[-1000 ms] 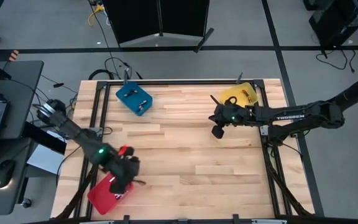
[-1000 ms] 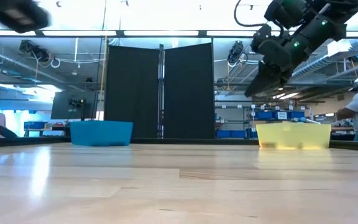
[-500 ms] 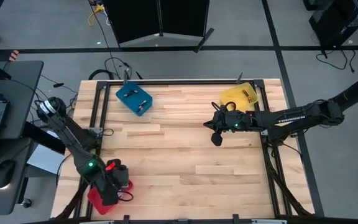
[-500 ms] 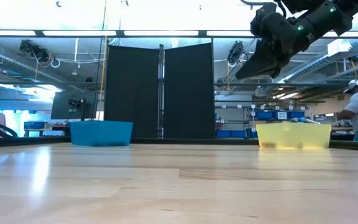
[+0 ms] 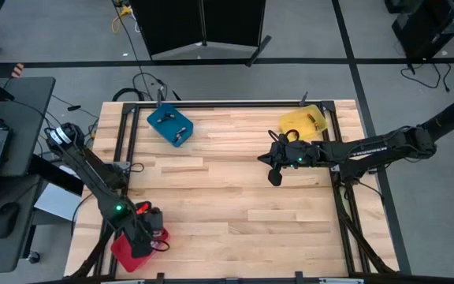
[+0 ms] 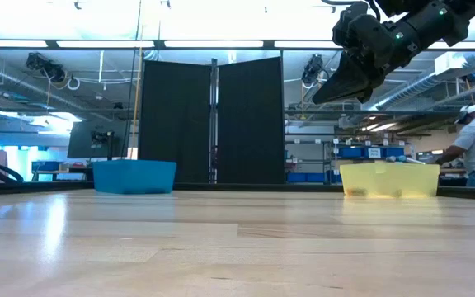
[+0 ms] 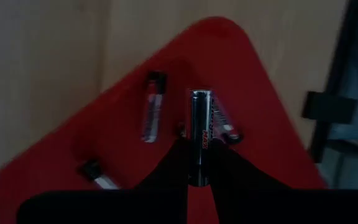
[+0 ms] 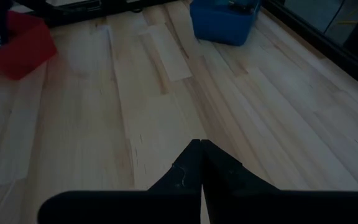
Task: Sort batteries
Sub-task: Put the black silver battery into the red bin
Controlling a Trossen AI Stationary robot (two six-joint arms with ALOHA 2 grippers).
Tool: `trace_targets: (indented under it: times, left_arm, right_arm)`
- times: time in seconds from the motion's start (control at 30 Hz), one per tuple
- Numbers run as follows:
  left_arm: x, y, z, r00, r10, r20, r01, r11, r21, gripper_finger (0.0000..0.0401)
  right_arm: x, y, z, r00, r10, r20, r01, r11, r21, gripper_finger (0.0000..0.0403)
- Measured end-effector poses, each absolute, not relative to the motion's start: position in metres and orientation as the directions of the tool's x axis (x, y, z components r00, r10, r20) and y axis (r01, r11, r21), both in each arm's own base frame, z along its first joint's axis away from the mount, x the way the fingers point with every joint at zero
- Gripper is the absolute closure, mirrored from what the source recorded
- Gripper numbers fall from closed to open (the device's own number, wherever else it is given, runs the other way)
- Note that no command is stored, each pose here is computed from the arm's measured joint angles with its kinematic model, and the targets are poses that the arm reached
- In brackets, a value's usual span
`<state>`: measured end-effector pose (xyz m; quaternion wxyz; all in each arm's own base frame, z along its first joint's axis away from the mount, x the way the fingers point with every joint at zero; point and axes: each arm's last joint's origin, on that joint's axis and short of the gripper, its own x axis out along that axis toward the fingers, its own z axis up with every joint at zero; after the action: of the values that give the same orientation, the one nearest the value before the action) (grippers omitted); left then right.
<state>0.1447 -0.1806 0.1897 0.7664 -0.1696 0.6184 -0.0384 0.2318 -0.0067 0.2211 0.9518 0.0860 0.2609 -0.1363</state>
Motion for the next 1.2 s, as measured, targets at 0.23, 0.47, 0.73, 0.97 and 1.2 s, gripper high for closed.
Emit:
trace_targets:
  times: [0.23,0.47,0.73,0.97,1.2]
  left_arm:
    - [0.14,-0.176,0.175,0.195,-0.284,-0.939,-0.23,0.917,-0.326,0.0356]
    - [0.134,-0.169,0.163,0.155,-0.258,-0.954,-0.322,0.899,-0.296,0.0356]
    - [0.133,-0.168,0.161,0.151,-0.252,-0.956,-0.327,0.9,-0.289,0.0356]
    - [0.133,-0.168,0.161,0.151,-0.253,-0.956,-0.328,0.899,-0.29,0.0334]
    - [0.134,-0.17,0.163,0.155,-0.269,-0.951,-0.308,0.901,-0.305,0.0326]
  right_arm:
    - [0.232,-0.007,0.221,0.826,-0.215,-0.52,0.305,0.948,0.092,0.039]
    - [0.232,-0.007,0.221,0.826,-0.215,-0.521,0.305,0.948,0.092,0.039]
    - [0.232,-0.007,0.221,0.826,-0.215,-0.521,0.305,0.948,0.092,0.0389]
    - [0.232,-0.007,0.221,0.826,-0.215,-0.52,0.305,0.948,0.092,0.0389]
    - [0.232,-0.007,0.221,0.826,-0.215,-0.52,0.305,0.948,0.092,0.039]
